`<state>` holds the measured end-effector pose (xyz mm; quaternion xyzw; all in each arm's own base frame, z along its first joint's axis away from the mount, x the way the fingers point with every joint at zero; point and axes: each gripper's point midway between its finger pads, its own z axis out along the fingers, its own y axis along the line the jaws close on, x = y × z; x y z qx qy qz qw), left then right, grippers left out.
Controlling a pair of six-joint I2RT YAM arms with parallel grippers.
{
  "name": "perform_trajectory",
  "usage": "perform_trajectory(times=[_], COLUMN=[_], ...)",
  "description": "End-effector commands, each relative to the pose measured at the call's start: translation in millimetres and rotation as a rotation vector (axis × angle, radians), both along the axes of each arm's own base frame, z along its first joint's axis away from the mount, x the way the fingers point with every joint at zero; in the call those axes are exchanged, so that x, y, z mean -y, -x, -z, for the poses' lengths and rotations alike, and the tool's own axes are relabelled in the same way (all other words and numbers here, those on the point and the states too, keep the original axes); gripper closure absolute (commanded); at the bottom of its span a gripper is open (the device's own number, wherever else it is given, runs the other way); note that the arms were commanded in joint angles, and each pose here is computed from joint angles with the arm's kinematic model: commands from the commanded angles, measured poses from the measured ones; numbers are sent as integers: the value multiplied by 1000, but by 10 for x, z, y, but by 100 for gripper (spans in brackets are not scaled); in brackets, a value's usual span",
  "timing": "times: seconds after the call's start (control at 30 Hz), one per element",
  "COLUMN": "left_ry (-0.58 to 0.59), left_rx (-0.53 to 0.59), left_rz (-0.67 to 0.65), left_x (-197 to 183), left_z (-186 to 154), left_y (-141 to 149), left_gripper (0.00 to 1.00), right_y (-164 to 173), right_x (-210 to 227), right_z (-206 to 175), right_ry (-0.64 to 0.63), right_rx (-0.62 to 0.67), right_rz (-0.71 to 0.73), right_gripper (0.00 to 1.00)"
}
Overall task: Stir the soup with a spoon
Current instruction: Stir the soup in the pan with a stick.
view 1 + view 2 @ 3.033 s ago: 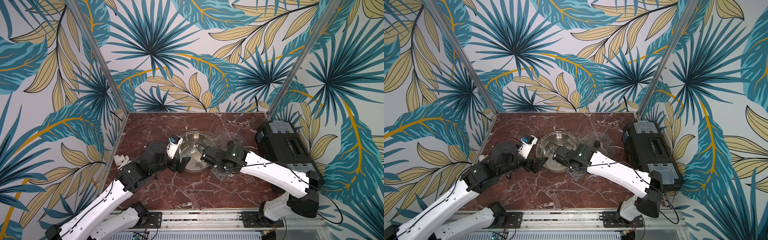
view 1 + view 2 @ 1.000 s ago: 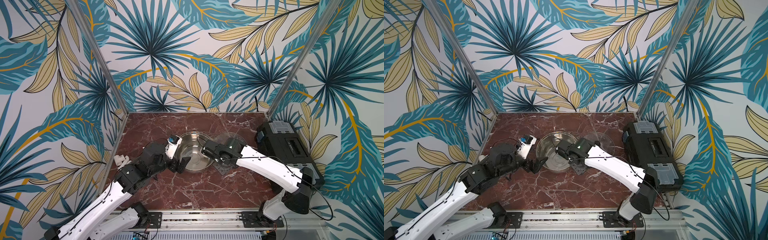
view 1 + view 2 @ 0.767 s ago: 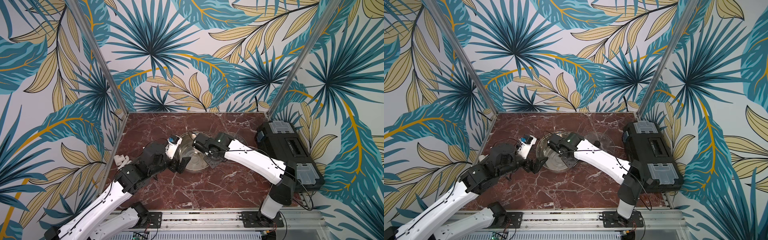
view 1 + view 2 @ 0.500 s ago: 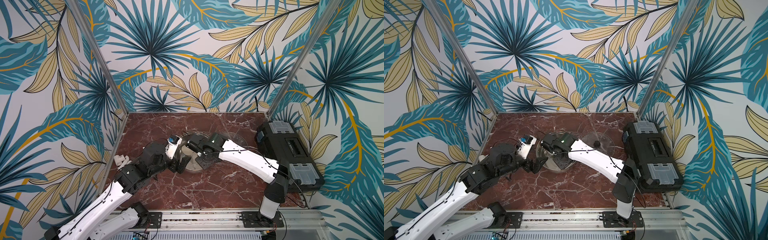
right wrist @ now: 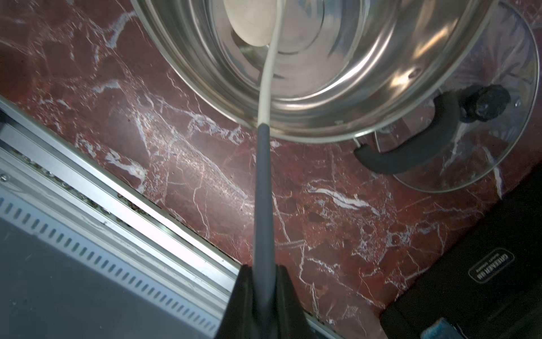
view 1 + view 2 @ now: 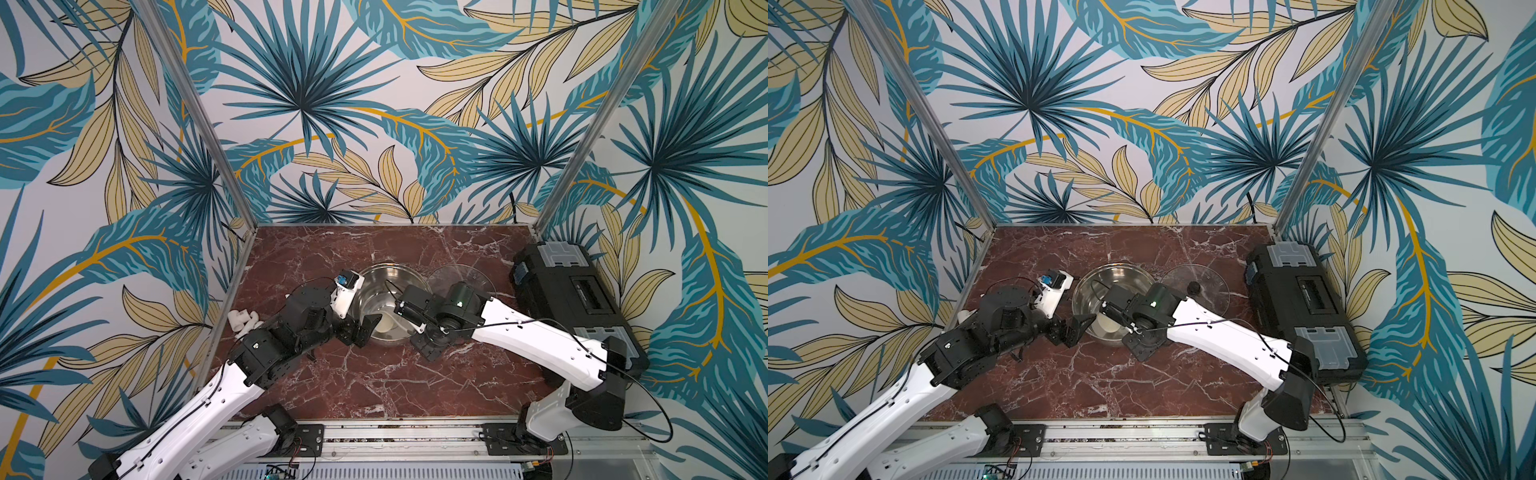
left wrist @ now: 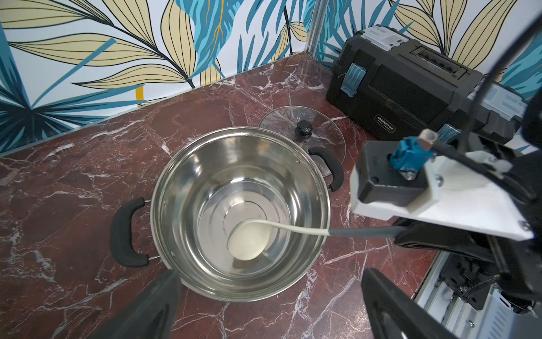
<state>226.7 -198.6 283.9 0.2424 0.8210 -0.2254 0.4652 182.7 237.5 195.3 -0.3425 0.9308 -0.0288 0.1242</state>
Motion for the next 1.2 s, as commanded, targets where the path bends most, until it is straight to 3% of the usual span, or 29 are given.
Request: perform_trajectory(times=[0.0,0.3,0.67,0.9,1.17], left_ry=[-3,2,3,-6,-6], left_rx=[-7,-8,-11,-10,-13], left_rz=[0,1,-1,-8,-6], left_x=[-12,1,-7,-50,-55], left_z=[81,92,106,133,132], left_y=[10,3,10,31,46], left_gripper=[0,0,0,0,0], right_y=[43,-310,-760,-600,-246], right_x=[324,562,-113,-489,-329], right_z=[27,-142,-100,-32,-4], right_ry=[110,234,172,36,28], right_rx=[27,170,180,97,48], right_rz=[28,82,65,19,-5], right_gripper=[100,100,100,100,100])
